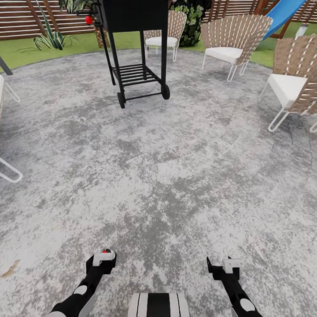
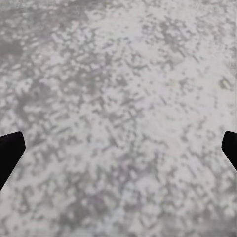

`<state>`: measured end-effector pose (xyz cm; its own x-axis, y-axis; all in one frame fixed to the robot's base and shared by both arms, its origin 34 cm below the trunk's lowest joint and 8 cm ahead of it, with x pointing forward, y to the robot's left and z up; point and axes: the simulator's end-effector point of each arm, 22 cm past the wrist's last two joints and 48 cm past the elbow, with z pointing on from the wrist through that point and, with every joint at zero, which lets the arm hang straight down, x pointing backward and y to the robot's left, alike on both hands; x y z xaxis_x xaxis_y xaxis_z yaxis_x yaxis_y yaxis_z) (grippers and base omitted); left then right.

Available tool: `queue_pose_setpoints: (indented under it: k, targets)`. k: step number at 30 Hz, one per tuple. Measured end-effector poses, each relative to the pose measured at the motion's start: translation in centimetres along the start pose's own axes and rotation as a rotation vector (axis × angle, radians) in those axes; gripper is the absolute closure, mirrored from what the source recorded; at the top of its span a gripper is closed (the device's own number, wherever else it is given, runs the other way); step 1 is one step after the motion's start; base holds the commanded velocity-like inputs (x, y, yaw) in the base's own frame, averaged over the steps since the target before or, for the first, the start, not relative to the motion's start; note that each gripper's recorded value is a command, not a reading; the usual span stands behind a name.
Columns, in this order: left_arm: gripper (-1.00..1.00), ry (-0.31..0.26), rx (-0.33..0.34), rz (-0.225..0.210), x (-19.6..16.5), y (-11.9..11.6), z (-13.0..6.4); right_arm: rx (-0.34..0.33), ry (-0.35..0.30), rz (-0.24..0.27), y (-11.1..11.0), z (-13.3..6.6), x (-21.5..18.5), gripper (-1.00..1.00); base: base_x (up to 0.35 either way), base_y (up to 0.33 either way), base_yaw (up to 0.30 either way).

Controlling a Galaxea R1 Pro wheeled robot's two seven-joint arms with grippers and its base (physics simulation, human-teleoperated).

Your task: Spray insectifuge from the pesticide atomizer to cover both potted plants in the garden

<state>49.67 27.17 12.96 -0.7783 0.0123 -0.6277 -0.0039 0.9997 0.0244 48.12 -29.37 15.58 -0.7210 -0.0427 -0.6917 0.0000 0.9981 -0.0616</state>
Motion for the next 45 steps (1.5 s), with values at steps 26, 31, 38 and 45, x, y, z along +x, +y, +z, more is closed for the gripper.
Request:
queue_pose_setpoints:
  k: [26, 31, 38, 45]
  targets:
    - [-1.0, 0.02, 0.002, 0.002, 1.1, -0.1, 0.2, -0.001, 0.018, -0.001, 0.0, 0.1, 1.0, -1.0, 0.017, 0.0, 0.0]
    - [-1.0, 0.02, 0.002, 0.002, 1.1, 0.0, 0.2, -0.001, 0.018, -0.001, 0.0, 0.1, 1.0, -1.0, 0.001, 0.0, 0.0]
    - [1.0, 0.019, 0.002, 0.001, 1.0, 0.0, 0.2, 0.0, 0.018, 0.0, 0.0, 0.1, 1.0, -1.0, 0.0, 0.0, 0.0]
    - [1.0, 0.018, 0.003, 0.003, 1.0, 0.0, 0.2, -0.001, 0.018, -0.001, 0.0, 0.1, 1.0, -1.0, 0.0, 0.0, 0.0]
